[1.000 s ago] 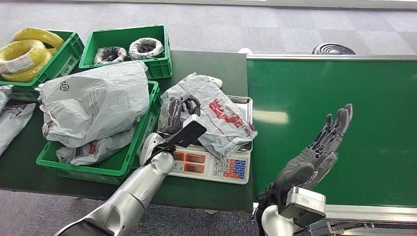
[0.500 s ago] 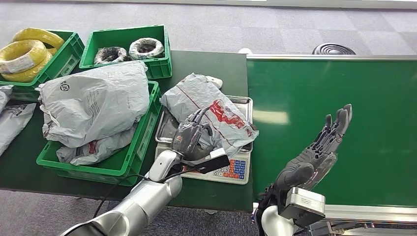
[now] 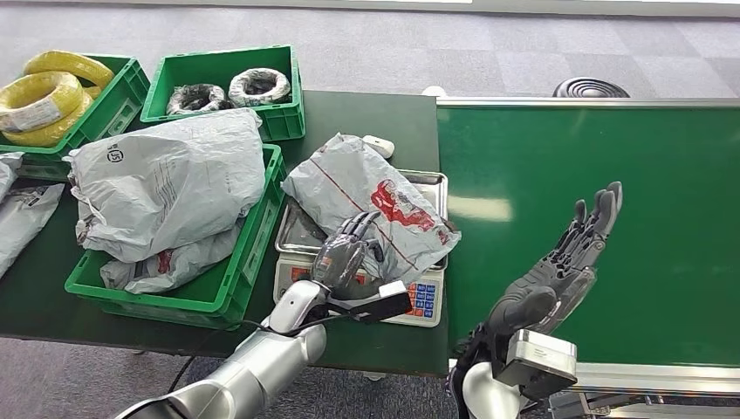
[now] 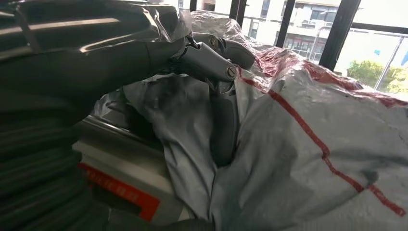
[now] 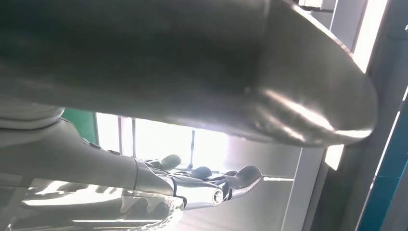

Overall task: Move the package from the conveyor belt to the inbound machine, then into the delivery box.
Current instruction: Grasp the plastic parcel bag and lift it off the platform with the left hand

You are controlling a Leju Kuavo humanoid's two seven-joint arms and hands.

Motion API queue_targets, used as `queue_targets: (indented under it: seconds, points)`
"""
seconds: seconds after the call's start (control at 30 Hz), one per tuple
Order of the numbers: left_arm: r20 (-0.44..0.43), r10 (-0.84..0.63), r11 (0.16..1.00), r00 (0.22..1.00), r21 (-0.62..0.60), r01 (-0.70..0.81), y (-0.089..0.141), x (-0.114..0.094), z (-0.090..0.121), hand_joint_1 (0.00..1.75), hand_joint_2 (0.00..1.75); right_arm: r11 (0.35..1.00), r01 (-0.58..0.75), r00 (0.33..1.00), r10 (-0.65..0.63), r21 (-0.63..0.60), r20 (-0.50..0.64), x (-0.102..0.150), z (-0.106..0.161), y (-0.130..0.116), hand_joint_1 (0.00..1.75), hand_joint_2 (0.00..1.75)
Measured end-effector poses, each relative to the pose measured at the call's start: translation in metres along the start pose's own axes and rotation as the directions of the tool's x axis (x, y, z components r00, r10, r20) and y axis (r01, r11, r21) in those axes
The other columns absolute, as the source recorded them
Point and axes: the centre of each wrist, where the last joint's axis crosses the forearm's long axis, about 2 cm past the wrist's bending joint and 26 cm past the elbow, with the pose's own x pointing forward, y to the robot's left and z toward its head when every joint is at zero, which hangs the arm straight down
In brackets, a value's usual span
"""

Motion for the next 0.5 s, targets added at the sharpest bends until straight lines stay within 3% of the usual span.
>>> queue_targets:
  seconds: [0.5]
  points:
    - [0.014,0.014,1.000,1.000,0.018,-0.014,-0.0023,-0.0030,0.0033,1.74,1.75,1.000,0.005,1.000,-0.005,0.008,-0.001,-0.0018,-0.0003,0.0025,0.00,0.00]
